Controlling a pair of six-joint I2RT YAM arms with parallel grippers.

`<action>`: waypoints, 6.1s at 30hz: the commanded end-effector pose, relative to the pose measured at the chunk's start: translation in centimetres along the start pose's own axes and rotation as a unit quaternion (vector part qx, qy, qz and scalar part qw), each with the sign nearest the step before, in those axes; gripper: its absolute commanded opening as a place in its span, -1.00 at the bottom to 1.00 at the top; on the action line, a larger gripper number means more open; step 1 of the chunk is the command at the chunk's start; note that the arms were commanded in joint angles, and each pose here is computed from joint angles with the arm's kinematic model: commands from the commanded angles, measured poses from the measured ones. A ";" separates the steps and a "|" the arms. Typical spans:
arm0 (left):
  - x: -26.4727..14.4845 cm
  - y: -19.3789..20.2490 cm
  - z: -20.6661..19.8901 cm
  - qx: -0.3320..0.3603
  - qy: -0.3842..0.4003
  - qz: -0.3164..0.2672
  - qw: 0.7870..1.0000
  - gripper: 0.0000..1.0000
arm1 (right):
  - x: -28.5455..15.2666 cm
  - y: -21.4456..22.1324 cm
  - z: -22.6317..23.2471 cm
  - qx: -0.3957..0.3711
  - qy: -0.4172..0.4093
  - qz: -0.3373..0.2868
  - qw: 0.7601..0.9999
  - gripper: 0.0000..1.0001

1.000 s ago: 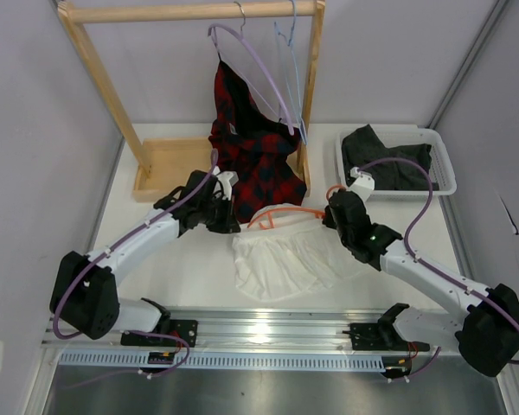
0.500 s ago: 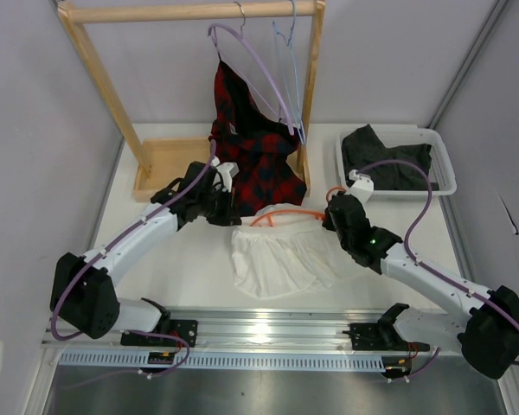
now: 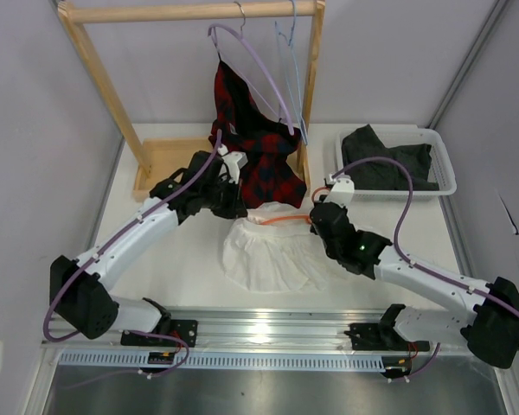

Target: Place the skirt on the hanger

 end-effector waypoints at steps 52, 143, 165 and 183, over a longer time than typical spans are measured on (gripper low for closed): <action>-3.0 1.1 -11.1 0.307 0.213 -0.041 0.927 0.05 | -7.3 -9.1 5.0 -0.003 -0.145 -0.089 0.985 -1.00; -6.8 1.0 -10.6 0.275 0.200 -0.116 0.933 -1.00 | -6.5 -8.7 -2.0 -0.038 -0.015 0.041 0.998 -1.00; -11.4 0.5 -9.2 0.251 0.155 -0.183 0.938 -1.00 | -9.8 -12.1 -0.6 0.012 -0.111 -0.032 0.993 0.49; -15.5 -0.9 -2.0 0.095 -0.112 -0.250 0.957 -1.00 | -12.2 -16.5 -6.1 0.096 -0.058 -0.099 0.989 0.60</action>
Point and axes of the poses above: each gripper's point midway between its finger pads, its own x axis out along the fingers, its own z axis along the line the jaws close on, y = z × x, the point moved 5 cm from there along -x, back along the fingers, and after that the axes turned 15 degrees about -x, right-handed, at the moved point
